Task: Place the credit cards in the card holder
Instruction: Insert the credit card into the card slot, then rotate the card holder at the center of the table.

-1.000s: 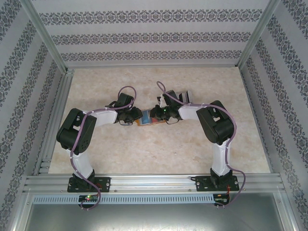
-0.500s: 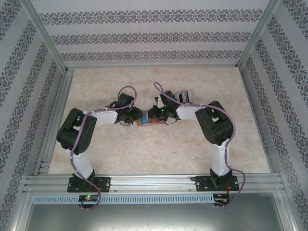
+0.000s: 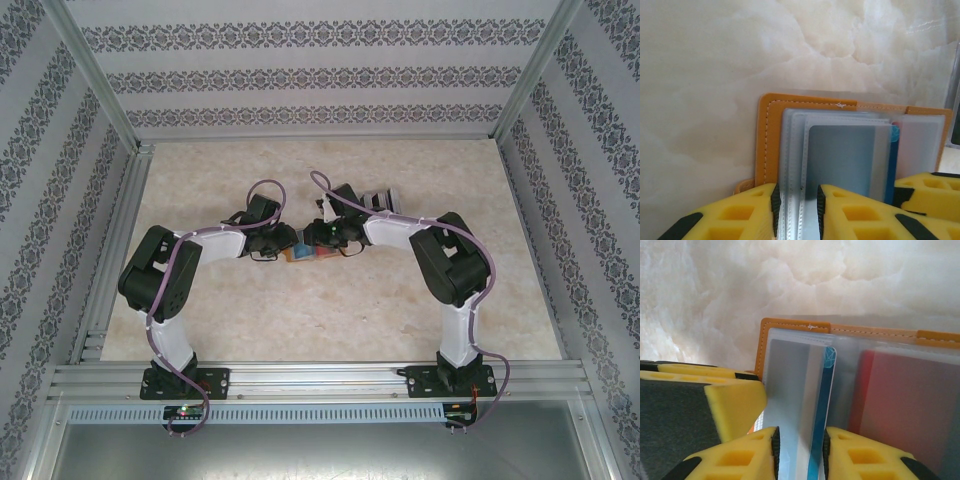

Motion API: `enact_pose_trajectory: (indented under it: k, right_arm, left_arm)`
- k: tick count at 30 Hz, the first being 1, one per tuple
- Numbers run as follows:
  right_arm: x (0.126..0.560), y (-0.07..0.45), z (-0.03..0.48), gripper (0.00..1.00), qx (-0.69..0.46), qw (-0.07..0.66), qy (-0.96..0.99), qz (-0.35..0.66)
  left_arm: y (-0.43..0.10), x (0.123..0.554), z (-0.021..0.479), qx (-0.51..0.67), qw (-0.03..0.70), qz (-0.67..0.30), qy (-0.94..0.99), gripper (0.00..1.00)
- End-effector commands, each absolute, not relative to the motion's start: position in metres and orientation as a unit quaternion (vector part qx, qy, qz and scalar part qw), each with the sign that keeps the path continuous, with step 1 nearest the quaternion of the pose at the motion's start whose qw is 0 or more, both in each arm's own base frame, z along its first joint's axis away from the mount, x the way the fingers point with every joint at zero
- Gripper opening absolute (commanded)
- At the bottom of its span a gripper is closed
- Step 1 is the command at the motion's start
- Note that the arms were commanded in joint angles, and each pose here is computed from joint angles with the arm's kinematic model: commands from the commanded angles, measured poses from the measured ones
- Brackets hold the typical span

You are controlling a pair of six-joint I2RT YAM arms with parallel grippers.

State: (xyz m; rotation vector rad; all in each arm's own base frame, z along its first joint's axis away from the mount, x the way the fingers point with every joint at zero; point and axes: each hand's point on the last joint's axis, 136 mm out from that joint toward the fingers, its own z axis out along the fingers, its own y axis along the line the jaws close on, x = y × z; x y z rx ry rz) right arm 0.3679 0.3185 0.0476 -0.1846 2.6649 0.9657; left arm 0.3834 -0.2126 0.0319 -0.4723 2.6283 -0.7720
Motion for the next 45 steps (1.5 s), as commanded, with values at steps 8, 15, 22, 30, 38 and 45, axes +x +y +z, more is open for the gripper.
enact_pose_trajectory:
  k: [8, 15, 22, 30, 38, 45]
  right_arm:
    - [0.376, 0.308, 0.096, 0.35, -0.107, 0.213, 0.921, 0.308]
    - [0.374, 0.289, 0.104, 0.35, -0.114, 0.246, 0.922, 0.276]
    - [0.365, 0.269, 0.103, 0.36, -0.122, 0.278, 0.921, 0.245]
    - [0.343, 0.265, 0.095, 0.37, -0.163, 0.277, 0.917, 0.235]
    - [0.304, 0.267, 0.067, 0.37, -0.174, 0.223, 0.924, 0.256]
    - [0.285, 0.268, 0.042, 0.38, -0.154, 0.177, 0.934, 0.27]
  left_arm:
    - [-0.197, 0.378, 0.048, -0.169, 0.191, -0.239, 0.937, 0.3]
    - [-0.199, 0.388, 0.062, -0.161, 0.204, -0.239, 0.936, 0.31]
    - [-0.195, 0.409, 0.081, -0.132, 0.223, -0.221, 0.94, 0.32]
    - [-0.211, 0.436, 0.092, -0.109, 0.221, -0.243, 0.938, 0.32]
    - [-0.226, 0.456, 0.079, -0.099, 0.191, -0.268, 0.939, 0.32]
    - [-0.221, 0.449, 0.06, -0.106, 0.16, -0.262, 0.946, 0.32]
